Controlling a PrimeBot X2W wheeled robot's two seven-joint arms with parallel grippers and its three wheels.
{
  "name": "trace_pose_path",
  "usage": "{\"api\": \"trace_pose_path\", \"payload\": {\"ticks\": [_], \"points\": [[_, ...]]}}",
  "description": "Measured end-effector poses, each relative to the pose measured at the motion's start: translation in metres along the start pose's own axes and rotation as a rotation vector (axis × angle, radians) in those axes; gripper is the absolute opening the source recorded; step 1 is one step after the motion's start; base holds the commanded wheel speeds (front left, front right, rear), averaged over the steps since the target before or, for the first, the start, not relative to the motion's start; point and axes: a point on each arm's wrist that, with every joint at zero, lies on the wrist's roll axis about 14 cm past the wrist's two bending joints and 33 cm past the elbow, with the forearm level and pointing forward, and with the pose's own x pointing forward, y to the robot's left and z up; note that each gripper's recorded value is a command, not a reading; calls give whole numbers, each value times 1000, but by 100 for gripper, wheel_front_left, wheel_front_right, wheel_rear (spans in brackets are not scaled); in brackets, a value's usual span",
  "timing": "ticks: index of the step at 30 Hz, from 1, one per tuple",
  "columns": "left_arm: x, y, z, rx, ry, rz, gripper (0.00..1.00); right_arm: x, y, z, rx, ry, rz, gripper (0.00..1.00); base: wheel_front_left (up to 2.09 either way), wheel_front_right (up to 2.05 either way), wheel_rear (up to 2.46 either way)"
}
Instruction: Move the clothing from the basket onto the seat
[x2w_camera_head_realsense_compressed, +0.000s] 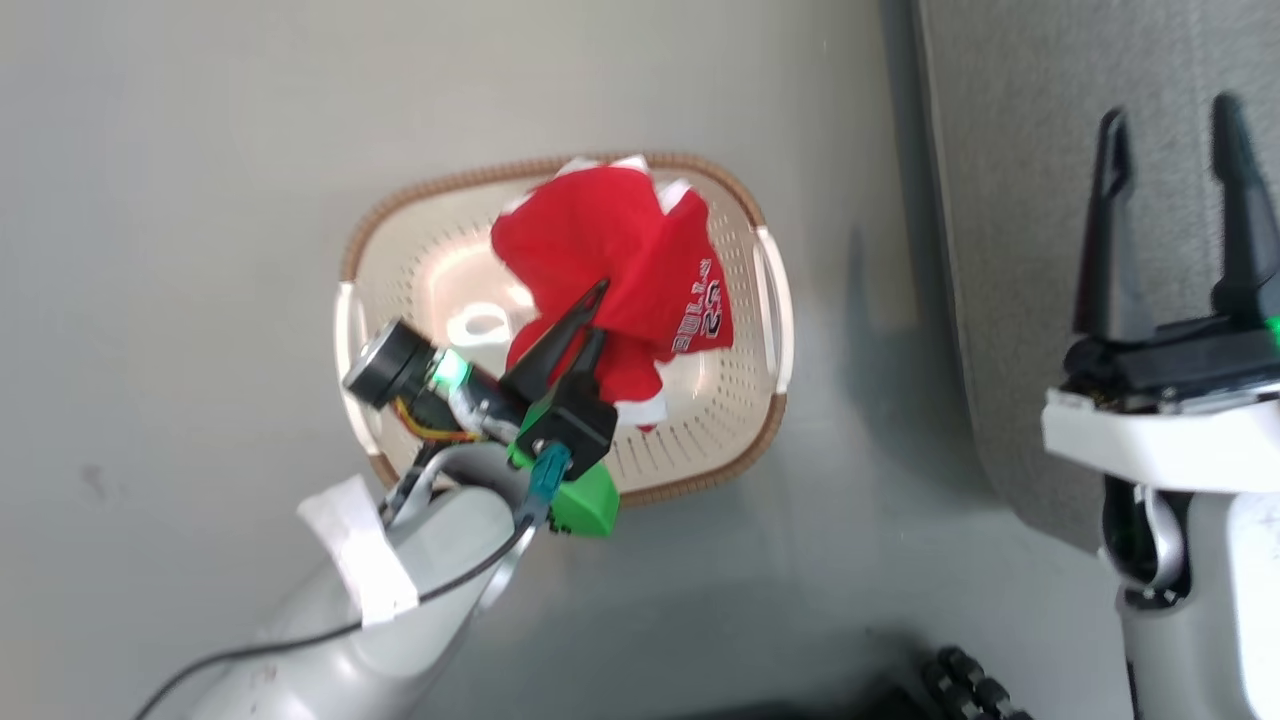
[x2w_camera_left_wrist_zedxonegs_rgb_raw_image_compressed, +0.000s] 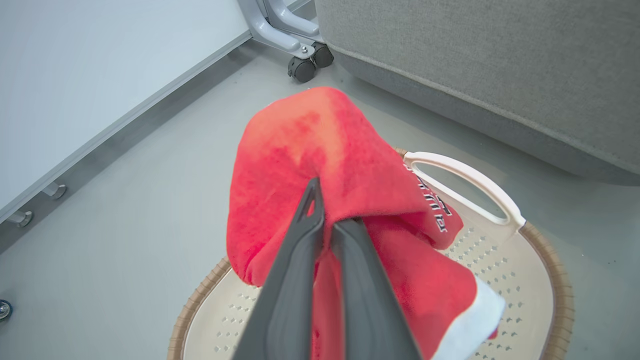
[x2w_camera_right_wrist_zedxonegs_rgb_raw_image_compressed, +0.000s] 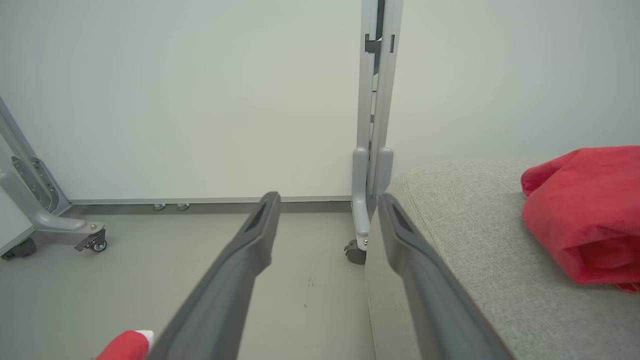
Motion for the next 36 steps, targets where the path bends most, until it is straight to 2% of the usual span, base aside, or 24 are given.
{"api": "trace_pose_path", "payload": {"ticks": [10,22,30,36], "points": [[-63,21,69,-45,-122,189,0,-44,25,38,46,-8,54,100,0,0,0],[-137,33,144,-5,-313,364,0,-97,58,88,89,-95,135,100,0,0,0],[-172,31,192,52,-453,400,0,-128,74,110,106,-145,180,100,0,0,0],[-180,19,221,63,-538,360,0,-138,91,114,106,-154,240,100,0,0,0]]}}
